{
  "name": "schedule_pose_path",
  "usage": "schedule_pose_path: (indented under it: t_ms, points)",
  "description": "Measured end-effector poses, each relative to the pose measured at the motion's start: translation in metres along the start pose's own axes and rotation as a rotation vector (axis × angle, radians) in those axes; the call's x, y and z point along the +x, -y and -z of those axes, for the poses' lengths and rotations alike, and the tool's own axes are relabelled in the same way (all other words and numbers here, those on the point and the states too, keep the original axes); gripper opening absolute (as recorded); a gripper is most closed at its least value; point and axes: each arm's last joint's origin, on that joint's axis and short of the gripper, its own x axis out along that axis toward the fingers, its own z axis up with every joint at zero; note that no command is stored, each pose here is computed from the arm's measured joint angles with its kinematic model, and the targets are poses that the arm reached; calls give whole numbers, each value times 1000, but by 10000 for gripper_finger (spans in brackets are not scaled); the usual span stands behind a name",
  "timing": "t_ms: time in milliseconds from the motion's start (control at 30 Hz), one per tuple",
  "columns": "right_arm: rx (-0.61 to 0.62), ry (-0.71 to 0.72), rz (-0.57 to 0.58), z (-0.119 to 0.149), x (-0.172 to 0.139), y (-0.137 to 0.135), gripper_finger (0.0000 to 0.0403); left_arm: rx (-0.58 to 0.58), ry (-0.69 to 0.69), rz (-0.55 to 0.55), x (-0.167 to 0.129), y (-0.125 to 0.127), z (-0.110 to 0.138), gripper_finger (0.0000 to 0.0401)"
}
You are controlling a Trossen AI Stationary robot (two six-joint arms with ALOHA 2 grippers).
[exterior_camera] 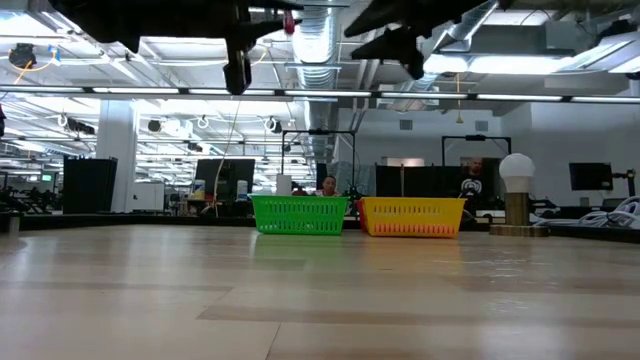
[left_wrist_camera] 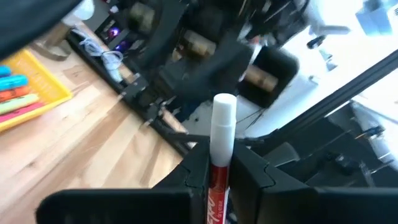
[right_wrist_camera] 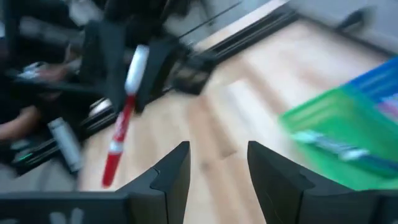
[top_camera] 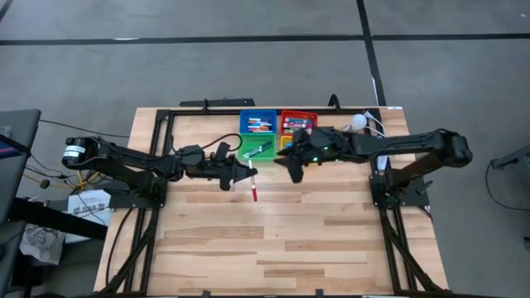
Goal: Pick & Place Markers
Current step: Put the small red marker pen into the green bin
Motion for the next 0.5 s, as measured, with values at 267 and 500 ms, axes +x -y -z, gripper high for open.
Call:
schedule_pose_path:
  t_ms: [267,500]
  points:
    - [-51,73,101,0,-42,2,143,40,-68,-76,-1,-9,5,35]
    - [-34,118,75,28,-66,12,127,100,-72,-128,-1,-18,-1,35]
